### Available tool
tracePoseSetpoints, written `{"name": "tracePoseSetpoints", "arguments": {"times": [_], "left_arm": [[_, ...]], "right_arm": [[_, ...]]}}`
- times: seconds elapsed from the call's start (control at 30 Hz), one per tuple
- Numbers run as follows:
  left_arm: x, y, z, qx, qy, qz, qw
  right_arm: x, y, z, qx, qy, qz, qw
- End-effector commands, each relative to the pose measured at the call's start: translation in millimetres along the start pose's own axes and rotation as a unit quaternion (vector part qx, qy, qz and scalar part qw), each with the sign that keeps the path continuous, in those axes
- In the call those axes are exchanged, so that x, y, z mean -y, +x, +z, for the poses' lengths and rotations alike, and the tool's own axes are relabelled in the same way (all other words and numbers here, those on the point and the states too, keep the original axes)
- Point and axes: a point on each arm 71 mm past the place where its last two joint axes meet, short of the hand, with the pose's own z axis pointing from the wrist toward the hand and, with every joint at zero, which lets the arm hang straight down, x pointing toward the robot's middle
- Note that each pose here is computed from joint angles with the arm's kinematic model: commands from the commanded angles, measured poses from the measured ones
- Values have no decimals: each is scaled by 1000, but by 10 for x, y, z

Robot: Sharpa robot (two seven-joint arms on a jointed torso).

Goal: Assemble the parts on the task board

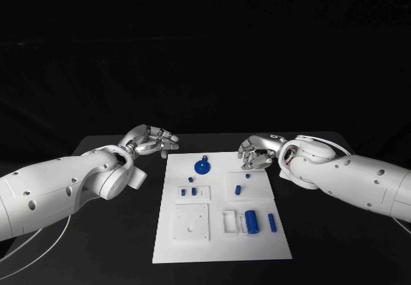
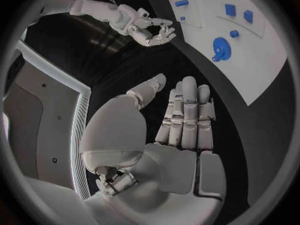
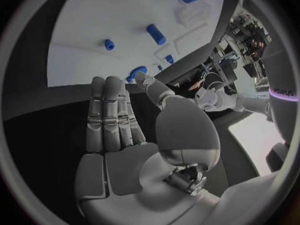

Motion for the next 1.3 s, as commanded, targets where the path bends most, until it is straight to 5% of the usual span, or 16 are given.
{"name": "tracePoseSetpoints", "arguments": {"times": [0.03, 0.4, 1.3], "left_arm": [[63, -2, -17, -1, 31, -55, 998], [62, -63, -57, 12, 40, -82, 996], [35, -115, -50, 22, 38, -81, 996]], "right_arm": [[1, 16, -12, 14, 10, -93, 996], [53, 203, -30, -3, 26, -147, 989], [17, 394, -27, -40, 17, -137, 990]]}}
